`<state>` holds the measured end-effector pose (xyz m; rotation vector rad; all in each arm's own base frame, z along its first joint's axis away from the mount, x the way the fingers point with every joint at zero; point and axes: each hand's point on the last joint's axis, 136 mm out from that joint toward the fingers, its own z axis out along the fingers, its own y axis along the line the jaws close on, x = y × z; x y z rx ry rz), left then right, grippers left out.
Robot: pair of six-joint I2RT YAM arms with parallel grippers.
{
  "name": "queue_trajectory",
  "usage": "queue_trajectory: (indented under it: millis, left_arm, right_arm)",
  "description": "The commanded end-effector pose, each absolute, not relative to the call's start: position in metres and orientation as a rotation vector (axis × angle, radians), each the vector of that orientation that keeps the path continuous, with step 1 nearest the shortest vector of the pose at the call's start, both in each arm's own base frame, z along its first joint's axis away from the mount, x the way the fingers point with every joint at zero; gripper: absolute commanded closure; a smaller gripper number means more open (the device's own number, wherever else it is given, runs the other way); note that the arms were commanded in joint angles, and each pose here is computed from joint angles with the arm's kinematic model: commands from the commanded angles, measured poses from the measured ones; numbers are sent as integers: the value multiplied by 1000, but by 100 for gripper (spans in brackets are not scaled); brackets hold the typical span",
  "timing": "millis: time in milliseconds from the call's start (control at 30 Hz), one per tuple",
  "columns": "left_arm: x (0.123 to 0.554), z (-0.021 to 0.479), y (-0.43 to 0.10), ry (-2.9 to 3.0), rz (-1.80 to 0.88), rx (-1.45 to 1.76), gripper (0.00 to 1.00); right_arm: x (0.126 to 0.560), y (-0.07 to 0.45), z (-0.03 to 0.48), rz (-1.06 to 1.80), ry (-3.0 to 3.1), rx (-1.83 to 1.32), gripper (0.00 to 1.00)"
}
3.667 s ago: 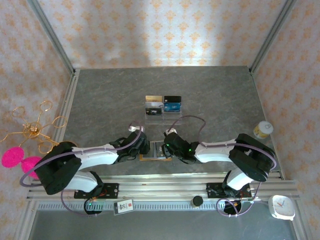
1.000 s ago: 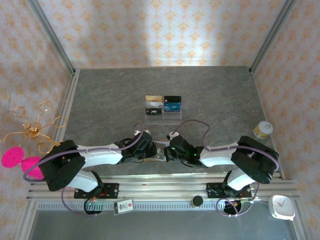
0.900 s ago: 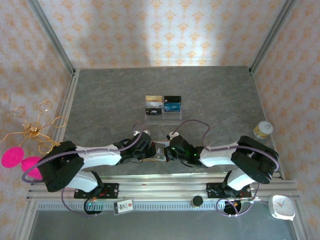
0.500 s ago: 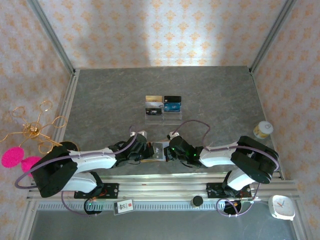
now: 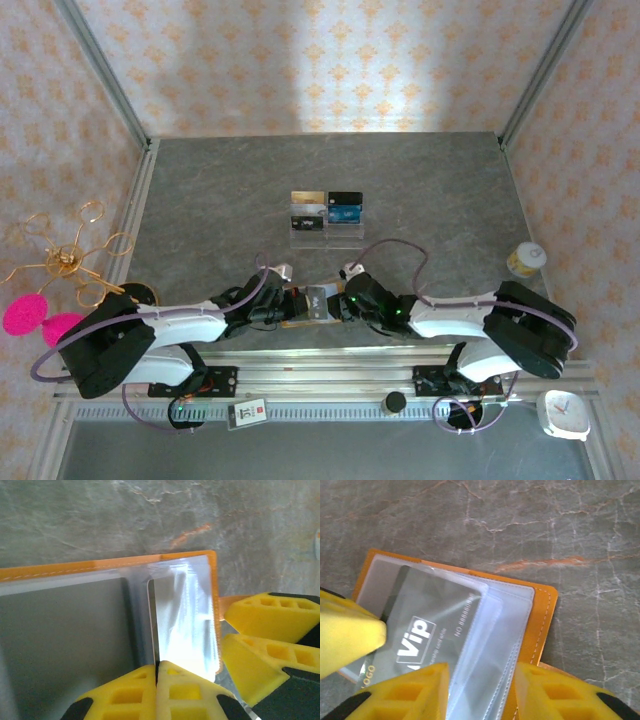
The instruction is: Take the credit cards out of the card holder
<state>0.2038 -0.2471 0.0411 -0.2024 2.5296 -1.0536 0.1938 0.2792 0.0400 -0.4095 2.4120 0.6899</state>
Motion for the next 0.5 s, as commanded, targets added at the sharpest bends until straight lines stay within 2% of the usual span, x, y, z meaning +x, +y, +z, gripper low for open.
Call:
queue_trajectory:
  millis: [0, 100, 333, 467]
  left_arm:
    - [205, 55, -259, 2459, -1163, -116, 100]
    - [204, 55, -263, 2453, -1196, -103, 100]
    - [205, 41, -260, 2527, -1119, -126, 100]
    - [205, 40, -260, 2540, -1100, -126, 100]
  right_arm:
    - [194, 278, 35, 643, 2443, -443, 55]
    - [195, 276, 27, 632, 2476, -415, 52]
    - [200, 268, 12, 540, 2512, -377, 55]
    - [200, 261, 0, 472, 2548, -367, 65]
